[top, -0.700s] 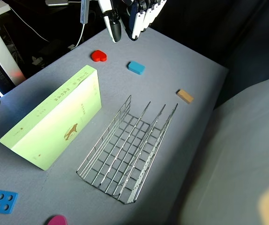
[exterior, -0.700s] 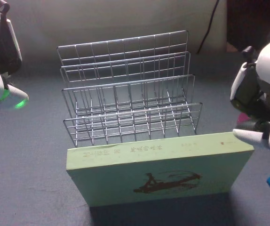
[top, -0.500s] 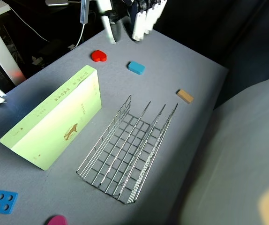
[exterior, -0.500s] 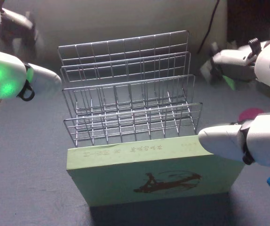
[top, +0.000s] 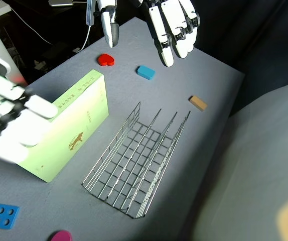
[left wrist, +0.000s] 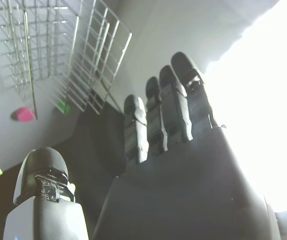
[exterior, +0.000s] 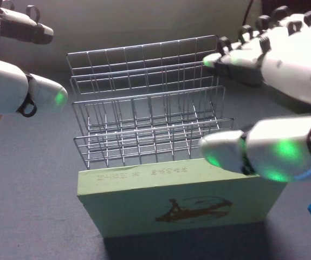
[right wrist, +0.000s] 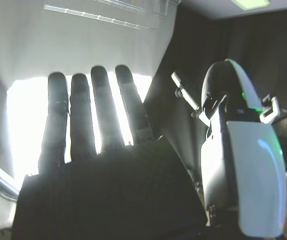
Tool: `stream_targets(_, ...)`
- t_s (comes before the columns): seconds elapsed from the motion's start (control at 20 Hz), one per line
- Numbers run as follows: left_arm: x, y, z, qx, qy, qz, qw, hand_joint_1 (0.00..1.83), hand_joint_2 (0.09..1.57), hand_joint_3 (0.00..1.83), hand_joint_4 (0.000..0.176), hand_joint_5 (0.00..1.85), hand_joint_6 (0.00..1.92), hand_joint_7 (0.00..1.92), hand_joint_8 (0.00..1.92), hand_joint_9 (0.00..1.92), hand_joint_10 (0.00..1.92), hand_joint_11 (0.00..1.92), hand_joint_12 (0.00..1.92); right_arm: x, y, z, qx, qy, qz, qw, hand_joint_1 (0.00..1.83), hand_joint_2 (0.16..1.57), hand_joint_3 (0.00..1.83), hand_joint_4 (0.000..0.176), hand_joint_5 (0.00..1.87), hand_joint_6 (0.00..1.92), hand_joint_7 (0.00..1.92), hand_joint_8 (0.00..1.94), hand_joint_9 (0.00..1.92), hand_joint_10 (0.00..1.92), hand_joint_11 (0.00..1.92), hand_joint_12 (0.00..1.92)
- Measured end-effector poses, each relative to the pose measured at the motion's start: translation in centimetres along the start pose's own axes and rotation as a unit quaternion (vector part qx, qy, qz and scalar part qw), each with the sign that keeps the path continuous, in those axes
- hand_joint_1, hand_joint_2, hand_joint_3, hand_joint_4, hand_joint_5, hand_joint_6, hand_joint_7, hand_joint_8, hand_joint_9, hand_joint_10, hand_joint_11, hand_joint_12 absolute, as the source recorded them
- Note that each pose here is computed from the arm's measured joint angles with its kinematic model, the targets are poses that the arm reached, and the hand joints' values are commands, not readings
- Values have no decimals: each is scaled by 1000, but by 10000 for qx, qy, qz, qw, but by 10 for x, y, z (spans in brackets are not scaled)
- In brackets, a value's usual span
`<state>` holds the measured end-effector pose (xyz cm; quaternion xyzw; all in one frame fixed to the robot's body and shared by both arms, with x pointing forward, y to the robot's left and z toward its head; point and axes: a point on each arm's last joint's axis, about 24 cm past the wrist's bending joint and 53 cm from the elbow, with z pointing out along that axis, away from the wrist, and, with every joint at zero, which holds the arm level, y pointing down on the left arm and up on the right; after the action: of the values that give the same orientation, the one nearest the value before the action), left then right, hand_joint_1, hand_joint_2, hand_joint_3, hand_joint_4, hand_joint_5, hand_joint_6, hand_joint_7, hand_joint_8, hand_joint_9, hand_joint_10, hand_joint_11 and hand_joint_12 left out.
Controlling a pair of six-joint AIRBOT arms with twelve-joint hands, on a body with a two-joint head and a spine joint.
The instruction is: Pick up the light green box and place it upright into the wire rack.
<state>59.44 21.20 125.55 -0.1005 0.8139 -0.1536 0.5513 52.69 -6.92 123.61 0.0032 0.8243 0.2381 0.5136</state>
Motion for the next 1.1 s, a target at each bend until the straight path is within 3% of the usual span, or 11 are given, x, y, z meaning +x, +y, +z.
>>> stream_targets(0.35, -6, 9, 4, -80, -43, 41, 10000, 233, 1132, 6, 115, 256, 3, 223, 1, 200, 3, 0, 703, 19, 37, 15, -105, 412, 193, 9989, 603, 1040, 0, 15, 112, 3, 110, 1, 71, 2, 0, 518)
stream_targets(0.55, -7, 8, 5, -48, -52, 42, 10000, 224, 1149, 10, 115, 246, 0, 222, 0, 200, 2, 0, 697, 34, 36, 31, 45, 667, 226, 9975, 783, 1013, 0, 14, 145, 1, 135, 0, 68, 0, 0, 339)
stream_targets(0.85, -16, 27, 11, -277, -145, 66, 9995, 221, 1150, 7, 115, 246, 0, 224, 1, 205, 3, 0, 693, 59, 35, 52, 242, 1092, 356, 9931, 895, 1052, 12, 12, 115, 0, 92, 0, 36, 0, 0, 384)
stream_targets(1.1, -19, 29, 13, -259, -195, 78, 9994, 221, 1152, 4, 114, 246, 0, 224, 0, 205, 2, 0, 676, 75, 36, 64, 328, 1348, 357, 9897, 921, 1067, 13, 12, 114, 4, 95, 1, 29, 0, 0, 386)
